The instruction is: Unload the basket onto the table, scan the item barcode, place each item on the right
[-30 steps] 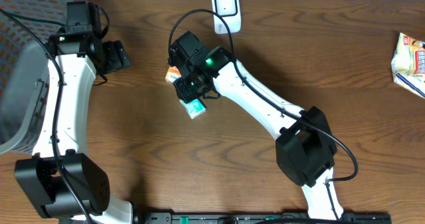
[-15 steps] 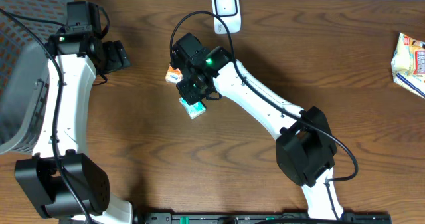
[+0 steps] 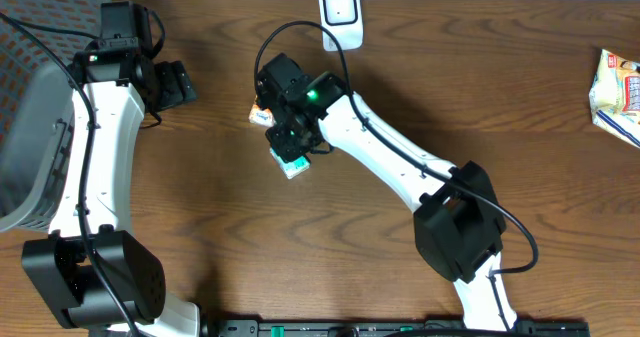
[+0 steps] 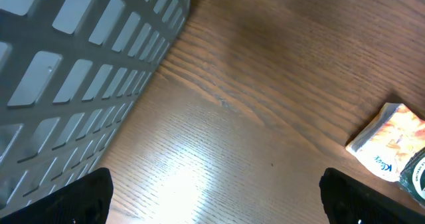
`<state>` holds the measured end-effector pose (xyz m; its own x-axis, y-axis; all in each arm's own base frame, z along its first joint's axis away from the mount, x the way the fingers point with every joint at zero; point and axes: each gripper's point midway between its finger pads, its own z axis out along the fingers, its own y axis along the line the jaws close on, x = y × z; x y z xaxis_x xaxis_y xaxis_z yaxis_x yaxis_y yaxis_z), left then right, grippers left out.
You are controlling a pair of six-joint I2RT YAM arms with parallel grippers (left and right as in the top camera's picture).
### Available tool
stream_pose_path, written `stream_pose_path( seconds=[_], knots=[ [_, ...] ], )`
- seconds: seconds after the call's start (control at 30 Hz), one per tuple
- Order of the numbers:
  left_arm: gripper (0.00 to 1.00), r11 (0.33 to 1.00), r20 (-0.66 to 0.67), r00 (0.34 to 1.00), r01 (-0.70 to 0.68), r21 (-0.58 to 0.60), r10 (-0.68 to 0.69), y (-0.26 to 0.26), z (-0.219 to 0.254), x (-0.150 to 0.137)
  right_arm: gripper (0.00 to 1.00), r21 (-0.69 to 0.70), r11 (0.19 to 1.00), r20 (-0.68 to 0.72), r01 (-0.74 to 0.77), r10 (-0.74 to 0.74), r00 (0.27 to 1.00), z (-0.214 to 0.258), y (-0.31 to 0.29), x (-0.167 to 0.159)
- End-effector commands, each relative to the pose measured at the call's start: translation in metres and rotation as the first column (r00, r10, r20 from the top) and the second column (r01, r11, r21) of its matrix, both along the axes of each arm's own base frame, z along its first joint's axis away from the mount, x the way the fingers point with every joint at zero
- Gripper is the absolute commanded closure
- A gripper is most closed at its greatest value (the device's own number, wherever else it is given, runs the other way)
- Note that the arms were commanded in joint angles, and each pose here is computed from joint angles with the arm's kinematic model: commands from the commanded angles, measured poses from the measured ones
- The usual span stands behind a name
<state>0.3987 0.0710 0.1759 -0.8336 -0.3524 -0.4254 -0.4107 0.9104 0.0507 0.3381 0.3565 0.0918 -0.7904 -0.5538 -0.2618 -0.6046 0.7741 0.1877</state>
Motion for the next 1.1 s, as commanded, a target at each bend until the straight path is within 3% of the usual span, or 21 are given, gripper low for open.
stream_pose_path(
  seconds=[0.0,0.17,0.53,0.63,0.73,0.9,1.07],
  knots=[
    [0.03,1.000,-0.018,1.000,0.007,-0.001,-0.007,0.000,-0.006,-0.001,0.83,-0.005,0.998,0.018,-0.061,0.061,0.998,-0.008,0.010,-0.012],
    [0.02,1.000,-0.018,1.000,0.007,-0.001,-0.007,0.000,-0.006,-0.001,0.74,0.008,0.997,0.045,-0.083,0.082,0.996,-0.031,0.020,-0.018],
    [0.02,1.000,-0.018,1.000,0.007,-0.001,-0.007,0.000,-0.006,-0.001,0.69,-0.098,0.995,0.154,-0.031,0.046,0.987,-0.076,-0.003,-0.006],
    [0.03,1.000,-0.018,1.000,0.007,-0.001,-0.007,0.000,-0.006,-0.001,0.72,-0.161,0.987,0.192,-0.001,0.032,0.981,-0.084,-0.018,-0.001],
    [0.02,1.000,-0.018,1.000,0.007,-0.001,-0.007,0.000,-0.006,-0.001,0.83,-0.251,0.967,0.247,0.052,0.012,0.969,-0.084,-0.038,0.009],
    [0.02,1.000,-0.018,1.000,0.007,-0.001,-0.007,0.000,-0.006,-0.001,0.84,-0.345,0.931,0.299,0.118,-0.010,0.954,-0.079,-0.067,0.023],
    [0.02,1.000,-0.018,1.000,0.006,-0.001,-0.006,0.001,-0.006,-0.001,0.72,-0.336,0.928,0.294,0.158,-0.056,0.954,-0.076,-0.076,0.028]
  ],
)
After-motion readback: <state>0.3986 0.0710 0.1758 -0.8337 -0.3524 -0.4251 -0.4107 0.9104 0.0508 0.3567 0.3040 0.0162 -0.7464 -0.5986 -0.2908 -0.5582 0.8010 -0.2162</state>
